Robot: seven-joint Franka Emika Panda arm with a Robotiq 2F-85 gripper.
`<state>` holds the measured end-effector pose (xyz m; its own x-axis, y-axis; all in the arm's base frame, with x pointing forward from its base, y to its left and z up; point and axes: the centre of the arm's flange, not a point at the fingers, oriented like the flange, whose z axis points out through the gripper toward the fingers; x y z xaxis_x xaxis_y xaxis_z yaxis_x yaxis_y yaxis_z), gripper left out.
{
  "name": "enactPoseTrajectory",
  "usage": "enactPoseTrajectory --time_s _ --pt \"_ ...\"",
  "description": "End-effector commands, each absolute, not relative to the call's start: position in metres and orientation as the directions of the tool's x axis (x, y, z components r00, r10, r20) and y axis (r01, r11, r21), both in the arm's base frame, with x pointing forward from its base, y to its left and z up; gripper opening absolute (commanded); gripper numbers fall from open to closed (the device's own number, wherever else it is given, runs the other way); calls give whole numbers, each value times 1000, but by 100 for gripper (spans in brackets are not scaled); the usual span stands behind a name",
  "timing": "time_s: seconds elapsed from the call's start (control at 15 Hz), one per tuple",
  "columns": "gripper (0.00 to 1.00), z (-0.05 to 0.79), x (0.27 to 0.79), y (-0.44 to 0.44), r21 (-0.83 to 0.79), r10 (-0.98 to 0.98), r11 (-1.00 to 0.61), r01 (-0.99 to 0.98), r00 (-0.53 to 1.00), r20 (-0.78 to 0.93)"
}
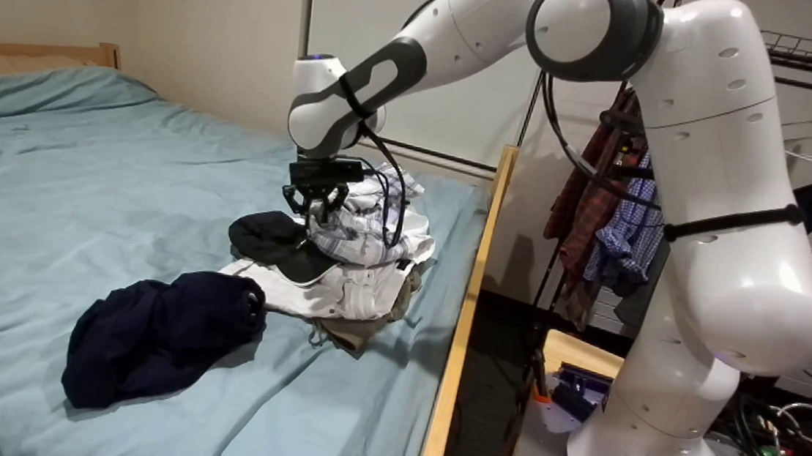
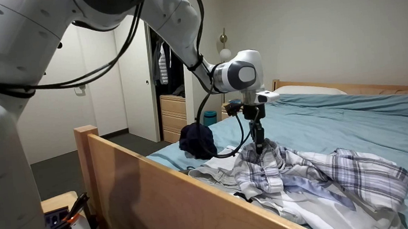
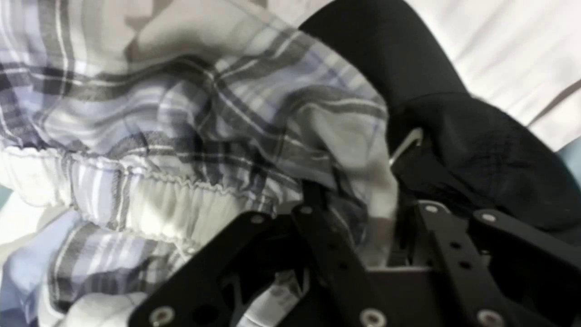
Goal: Move the blue and checked clothes to the left
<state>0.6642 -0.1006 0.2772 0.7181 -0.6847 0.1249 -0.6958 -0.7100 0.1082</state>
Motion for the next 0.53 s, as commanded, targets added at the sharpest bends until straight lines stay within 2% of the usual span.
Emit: enactPoseTrajectory --time_s 0.0,0.07,0.33,0.4,0.47 --pt "10 320 654 -57 61 -537 -833 -550 831 146" --pt "5 331 652 -43 53 -495 -860 -508 855 155" --pt "0 361 651 -1 28 -314 -946 -323 933 176" --pt "26 363 649 1 12 -322 -945 -328 934 156" --pt "27 364 648 2 7 -329 -943 -333 933 145"
